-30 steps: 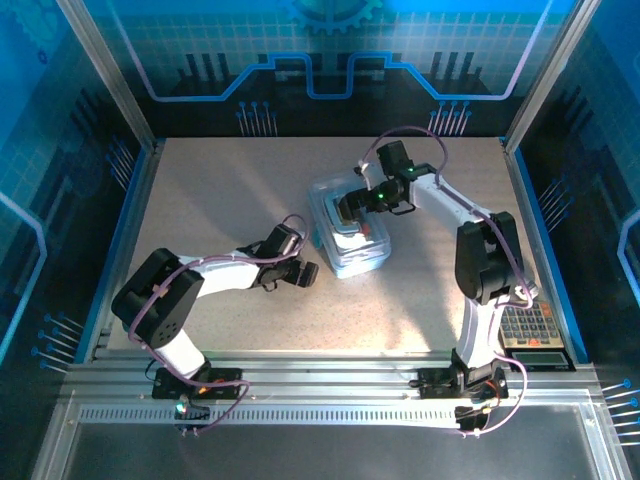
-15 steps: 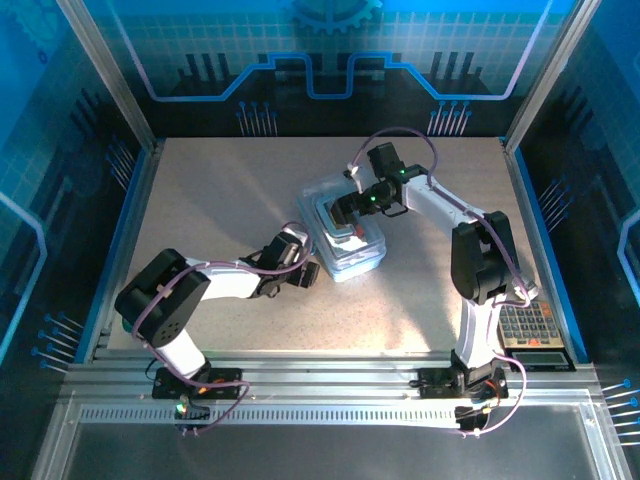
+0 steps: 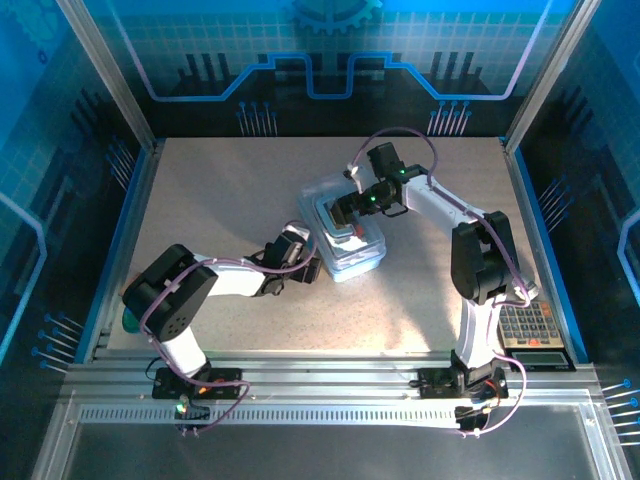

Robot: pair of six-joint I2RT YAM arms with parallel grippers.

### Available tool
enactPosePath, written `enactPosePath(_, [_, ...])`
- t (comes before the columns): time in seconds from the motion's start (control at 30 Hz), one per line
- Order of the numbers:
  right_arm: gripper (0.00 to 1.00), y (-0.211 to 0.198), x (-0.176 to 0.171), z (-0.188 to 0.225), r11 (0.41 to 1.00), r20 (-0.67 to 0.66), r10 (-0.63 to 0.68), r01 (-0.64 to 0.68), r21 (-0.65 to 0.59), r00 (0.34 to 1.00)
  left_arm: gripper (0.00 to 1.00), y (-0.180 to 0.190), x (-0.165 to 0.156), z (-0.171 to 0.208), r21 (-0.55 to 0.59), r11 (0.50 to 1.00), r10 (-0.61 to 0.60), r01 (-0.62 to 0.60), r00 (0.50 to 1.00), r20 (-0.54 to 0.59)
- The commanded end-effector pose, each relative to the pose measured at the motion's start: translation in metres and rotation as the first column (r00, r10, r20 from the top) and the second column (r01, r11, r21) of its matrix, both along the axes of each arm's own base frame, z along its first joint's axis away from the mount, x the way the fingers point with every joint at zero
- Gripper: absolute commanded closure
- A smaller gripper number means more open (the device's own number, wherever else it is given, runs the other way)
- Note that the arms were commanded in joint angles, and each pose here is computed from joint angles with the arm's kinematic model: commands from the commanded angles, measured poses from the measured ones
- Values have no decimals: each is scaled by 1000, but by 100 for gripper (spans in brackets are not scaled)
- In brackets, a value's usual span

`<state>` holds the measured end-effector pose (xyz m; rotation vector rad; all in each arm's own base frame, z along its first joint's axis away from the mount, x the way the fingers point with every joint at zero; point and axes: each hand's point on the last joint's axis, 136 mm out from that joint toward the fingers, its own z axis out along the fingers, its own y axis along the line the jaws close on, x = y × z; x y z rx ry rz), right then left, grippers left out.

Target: Pack the tool kit

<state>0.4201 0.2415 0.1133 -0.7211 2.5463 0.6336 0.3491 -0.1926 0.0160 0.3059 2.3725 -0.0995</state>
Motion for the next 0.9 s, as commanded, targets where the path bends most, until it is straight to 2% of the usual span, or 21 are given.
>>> enactPosePath(0.0, [0, 1, -55, -47, 993, -215, 75, -92, -71, 974, 1, 26, 13, -3, 82, 987, 134, -136, 990, 34])
enactPosePath(0.67, [0, -1, -56, -49, 994, -220, 75, -89, -56, 973, 1, 38, 7, 29, 64, 982, 172, -177, 982, 82])
enactPosePath(0.87, [0, -2, -56, -50, 995, -223, 72, -85, -52, 972, 1, 17, 2, 31, -6, 999, 54, -54, 996, 73])
